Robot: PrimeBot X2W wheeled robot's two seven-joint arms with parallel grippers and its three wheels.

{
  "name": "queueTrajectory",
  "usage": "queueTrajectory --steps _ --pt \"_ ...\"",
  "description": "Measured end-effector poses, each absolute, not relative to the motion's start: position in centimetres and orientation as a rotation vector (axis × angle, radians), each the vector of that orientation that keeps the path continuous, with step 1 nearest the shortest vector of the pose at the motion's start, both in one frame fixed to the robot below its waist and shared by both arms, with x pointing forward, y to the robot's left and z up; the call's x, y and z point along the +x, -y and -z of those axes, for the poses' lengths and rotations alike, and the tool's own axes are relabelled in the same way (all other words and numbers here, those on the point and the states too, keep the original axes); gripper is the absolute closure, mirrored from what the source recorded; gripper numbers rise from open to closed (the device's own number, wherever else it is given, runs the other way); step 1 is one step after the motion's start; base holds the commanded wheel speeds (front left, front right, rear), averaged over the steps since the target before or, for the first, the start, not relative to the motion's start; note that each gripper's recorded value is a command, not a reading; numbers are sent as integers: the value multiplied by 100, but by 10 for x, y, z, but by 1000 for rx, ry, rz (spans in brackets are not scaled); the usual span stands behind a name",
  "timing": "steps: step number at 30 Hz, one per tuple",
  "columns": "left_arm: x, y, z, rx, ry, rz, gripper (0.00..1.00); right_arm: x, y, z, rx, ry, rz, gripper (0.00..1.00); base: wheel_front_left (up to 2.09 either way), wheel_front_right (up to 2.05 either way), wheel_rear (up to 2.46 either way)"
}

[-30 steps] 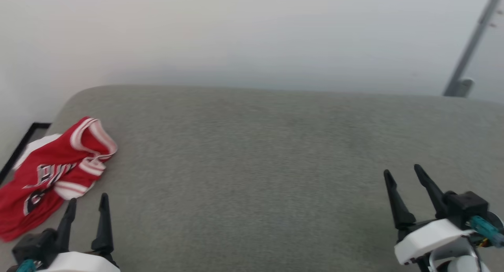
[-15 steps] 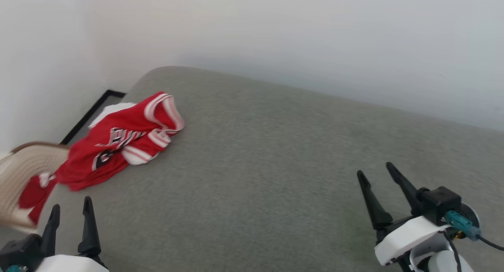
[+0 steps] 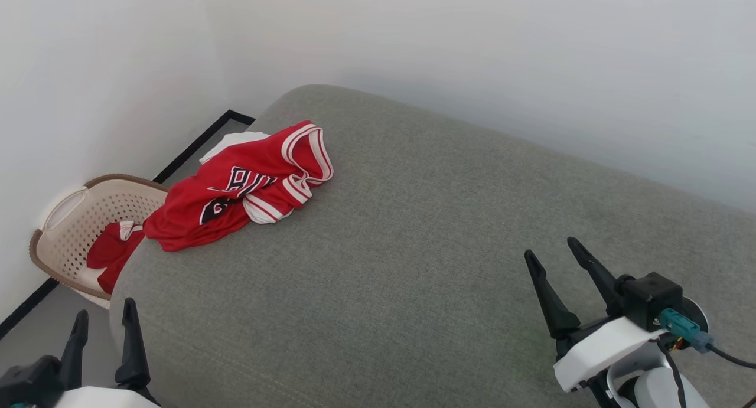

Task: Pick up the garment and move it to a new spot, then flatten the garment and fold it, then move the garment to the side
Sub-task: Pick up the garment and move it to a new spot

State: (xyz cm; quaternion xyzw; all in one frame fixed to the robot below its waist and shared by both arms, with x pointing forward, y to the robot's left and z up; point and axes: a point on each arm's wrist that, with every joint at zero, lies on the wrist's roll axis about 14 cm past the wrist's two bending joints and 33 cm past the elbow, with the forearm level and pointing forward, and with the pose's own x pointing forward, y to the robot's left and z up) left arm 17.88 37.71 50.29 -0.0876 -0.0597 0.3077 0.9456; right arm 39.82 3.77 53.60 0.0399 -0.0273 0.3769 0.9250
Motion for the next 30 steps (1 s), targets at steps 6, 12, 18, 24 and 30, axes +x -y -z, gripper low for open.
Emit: queueTrajectory --steps 6,12,18,24,30 --pt "176 -379 -504 -187 129 -648 0 402 -42 -535 83 55 -784 0 0 0 0" --pt "180 -379 -503 -199 124 -647 0 405 -38 -534 88 54 -771 0 0 0 0" --pt "211 -387 -521 -194 158 -597 0 411 -22 -532 88 48 -730 0 0 0 0" --pt "260 -399 -541 -158 159 -529 0 422 -2 -529 72 42 -686 0 0 0 0" --pt "322 -419 -548 -123 106 -491 0 443 22 -525 50 35 -637 0 0 0 0"
